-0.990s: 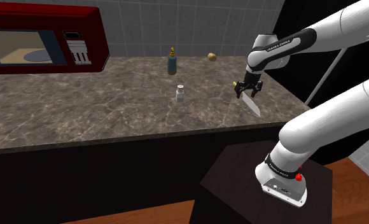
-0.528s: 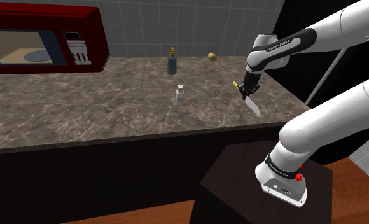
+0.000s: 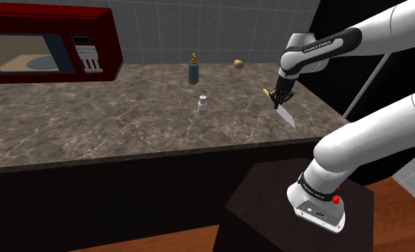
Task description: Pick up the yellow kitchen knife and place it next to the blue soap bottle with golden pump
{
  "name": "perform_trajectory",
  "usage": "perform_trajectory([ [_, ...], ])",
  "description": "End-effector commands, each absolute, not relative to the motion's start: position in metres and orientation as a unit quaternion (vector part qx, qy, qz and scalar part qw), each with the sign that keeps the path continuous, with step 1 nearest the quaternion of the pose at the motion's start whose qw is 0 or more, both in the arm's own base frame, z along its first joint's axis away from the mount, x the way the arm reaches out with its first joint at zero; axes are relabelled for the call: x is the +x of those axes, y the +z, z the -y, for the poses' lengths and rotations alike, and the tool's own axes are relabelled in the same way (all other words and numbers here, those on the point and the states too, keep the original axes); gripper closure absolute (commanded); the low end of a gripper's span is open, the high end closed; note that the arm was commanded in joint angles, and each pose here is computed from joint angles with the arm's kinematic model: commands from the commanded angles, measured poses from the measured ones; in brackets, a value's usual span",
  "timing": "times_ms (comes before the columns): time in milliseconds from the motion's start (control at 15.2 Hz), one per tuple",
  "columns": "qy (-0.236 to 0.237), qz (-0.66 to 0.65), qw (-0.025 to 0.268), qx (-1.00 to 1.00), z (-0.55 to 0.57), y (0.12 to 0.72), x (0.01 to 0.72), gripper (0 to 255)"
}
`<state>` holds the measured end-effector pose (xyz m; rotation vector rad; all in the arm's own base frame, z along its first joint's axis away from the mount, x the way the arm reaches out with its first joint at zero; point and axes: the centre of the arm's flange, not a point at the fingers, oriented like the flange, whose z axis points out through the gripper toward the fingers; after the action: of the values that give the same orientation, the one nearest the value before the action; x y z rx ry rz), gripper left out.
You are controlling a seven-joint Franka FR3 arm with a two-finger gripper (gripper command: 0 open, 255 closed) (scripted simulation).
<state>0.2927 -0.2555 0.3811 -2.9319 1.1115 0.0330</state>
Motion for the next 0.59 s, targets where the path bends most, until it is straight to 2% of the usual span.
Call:
perform_trajectory([
  [0, 0.011, -0.354, 0.003, -0.935, 0.254, 0.392, 0.294, 255],
  [528, 0.011, -0.354, 0.003, -0.935, 0.254, 0.434, 0.294, 255],
])
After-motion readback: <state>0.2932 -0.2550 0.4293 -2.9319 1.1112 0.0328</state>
